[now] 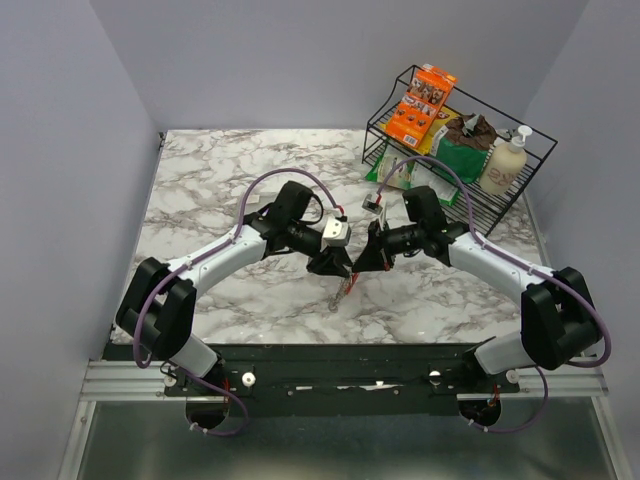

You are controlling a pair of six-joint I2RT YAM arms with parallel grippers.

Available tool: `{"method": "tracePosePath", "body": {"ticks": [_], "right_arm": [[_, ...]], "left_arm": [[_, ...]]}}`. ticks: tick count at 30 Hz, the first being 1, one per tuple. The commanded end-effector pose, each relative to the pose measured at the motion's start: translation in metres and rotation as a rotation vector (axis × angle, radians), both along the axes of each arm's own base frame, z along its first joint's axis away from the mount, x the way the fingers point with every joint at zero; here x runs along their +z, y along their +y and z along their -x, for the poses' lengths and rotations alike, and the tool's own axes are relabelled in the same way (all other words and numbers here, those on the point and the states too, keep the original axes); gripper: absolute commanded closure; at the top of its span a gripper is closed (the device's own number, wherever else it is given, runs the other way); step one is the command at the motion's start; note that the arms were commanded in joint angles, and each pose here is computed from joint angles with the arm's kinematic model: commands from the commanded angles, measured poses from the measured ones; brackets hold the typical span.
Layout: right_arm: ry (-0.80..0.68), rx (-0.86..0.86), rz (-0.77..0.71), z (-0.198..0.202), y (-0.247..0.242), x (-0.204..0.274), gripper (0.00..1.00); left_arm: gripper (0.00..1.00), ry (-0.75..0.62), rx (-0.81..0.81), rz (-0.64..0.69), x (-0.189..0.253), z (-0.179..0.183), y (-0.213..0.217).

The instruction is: Put the keys on the keyring

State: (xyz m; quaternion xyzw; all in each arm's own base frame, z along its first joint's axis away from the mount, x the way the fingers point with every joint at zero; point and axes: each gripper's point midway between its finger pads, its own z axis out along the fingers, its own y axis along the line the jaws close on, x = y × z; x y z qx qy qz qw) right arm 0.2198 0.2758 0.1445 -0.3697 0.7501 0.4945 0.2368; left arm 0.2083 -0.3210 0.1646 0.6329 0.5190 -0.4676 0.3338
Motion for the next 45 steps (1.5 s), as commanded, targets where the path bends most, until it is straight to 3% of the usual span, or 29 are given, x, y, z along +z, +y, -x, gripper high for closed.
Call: {"method": "tracePosePath", "body": {"ticks": [1,18,32,41,45], "right_arm": [[0.005,0.013,0.022,0.003,0.002,-0.005,1.0],[0.007,0.015,0.029,0.003,0.002,-0.008,1.0],[0.006,0.012,0.03,0.003,0.002,-0.007,1.0],[-0.004,0.003,0.032,0.001,0.001,-0.005,1.0],[-0.002,0.003,0.025,0.0,0.003,-0.002,0.98]], "left_arm": [[0.59,-0.044,0.027,0.017,0.003,-0.013,-0.007],[0.59,-0.063,0.018,0.017,0.003,-0.008,-0.002],[0.66,-0.021,-0.03,-0.019,-0.011,0.003,0.003],[0.79,-0.023,-0.034,-0.014,-0.01,0.003,0.003],[0.94,-0.018,-0.041,-0.019,-0.011,0.003,0.003]]}}
